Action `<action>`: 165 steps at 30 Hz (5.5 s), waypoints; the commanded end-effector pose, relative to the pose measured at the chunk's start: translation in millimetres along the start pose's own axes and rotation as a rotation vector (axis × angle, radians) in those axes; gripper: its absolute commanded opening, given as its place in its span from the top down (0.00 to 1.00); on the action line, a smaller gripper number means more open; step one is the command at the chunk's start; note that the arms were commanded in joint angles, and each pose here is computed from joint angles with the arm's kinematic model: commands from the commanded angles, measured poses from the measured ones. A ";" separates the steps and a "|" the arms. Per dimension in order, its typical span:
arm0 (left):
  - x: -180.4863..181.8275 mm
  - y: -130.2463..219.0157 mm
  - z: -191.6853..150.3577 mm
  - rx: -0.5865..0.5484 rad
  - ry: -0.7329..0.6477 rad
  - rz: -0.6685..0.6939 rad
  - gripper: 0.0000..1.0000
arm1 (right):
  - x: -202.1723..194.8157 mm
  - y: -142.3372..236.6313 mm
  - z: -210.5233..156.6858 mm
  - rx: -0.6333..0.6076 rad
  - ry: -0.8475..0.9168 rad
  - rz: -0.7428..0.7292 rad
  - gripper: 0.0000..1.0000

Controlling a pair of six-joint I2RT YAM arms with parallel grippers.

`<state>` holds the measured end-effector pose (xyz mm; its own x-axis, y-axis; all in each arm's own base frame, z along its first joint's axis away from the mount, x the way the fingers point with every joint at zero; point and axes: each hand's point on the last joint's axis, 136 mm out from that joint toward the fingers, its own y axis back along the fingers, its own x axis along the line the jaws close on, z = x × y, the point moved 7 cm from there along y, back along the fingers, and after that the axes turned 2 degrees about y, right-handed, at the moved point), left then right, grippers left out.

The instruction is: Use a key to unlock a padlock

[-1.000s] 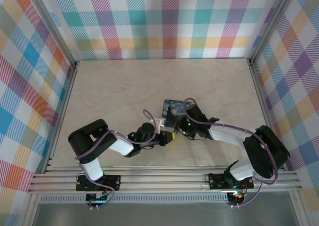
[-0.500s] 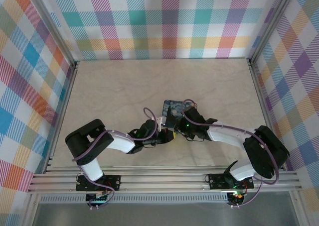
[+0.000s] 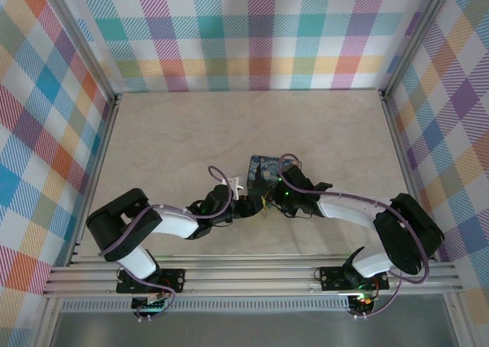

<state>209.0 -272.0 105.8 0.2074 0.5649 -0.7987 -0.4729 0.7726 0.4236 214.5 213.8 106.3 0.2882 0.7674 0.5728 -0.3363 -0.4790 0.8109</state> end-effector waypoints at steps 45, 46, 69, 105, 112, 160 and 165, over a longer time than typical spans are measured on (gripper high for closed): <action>-0.8 -18.2 -33.4 0.039 0.091 -0.096 0.78 | 1.3 2.3 -10.1 0.065 -0.026 -0.013 1.00; -0.4 -18.2 -33.8 0.039 0.092 -0.096 0.79 | 1.6 2.3 -10.3 0.066 -0.026 -0.011 1.00; -28.7 -15.3 -10.6 -0.101 -0.221 -0.111 1.00 | -5.3 -2.1 -28.7 0.172 -0.039 -0.007 1.00; -18.4 -6.9 -43.4 -0.171 -0.947 0.332 1.00 | 17.0 40.6 -21.1 0.207 0.058 -0.030 0.42; -19.2 -7.2 -43.1 -0.181 -1.005 0.340 1.00 | 13.1 31.7 -23.6 0.214 0.028 0.000 0.47; -18.6 3.1 -44.8 -0.176 -0.999 0.322 0.81 | 0.4 12.7 -3.9 0.141 0.092 -0.076 1.00; -16.8 16.9 -39.4 -0.208 -0.941 0.339 0.65 | -22.9 24.1 12.8 0.134 0.049 -0.087 1.00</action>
<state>165.5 -290.9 105.2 0.6186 0.7820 0.0768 -0.7316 0.5376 0.4192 214.8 200.0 117.5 0.2585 0.8090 0.5279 -0.1993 -0.4901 0.8486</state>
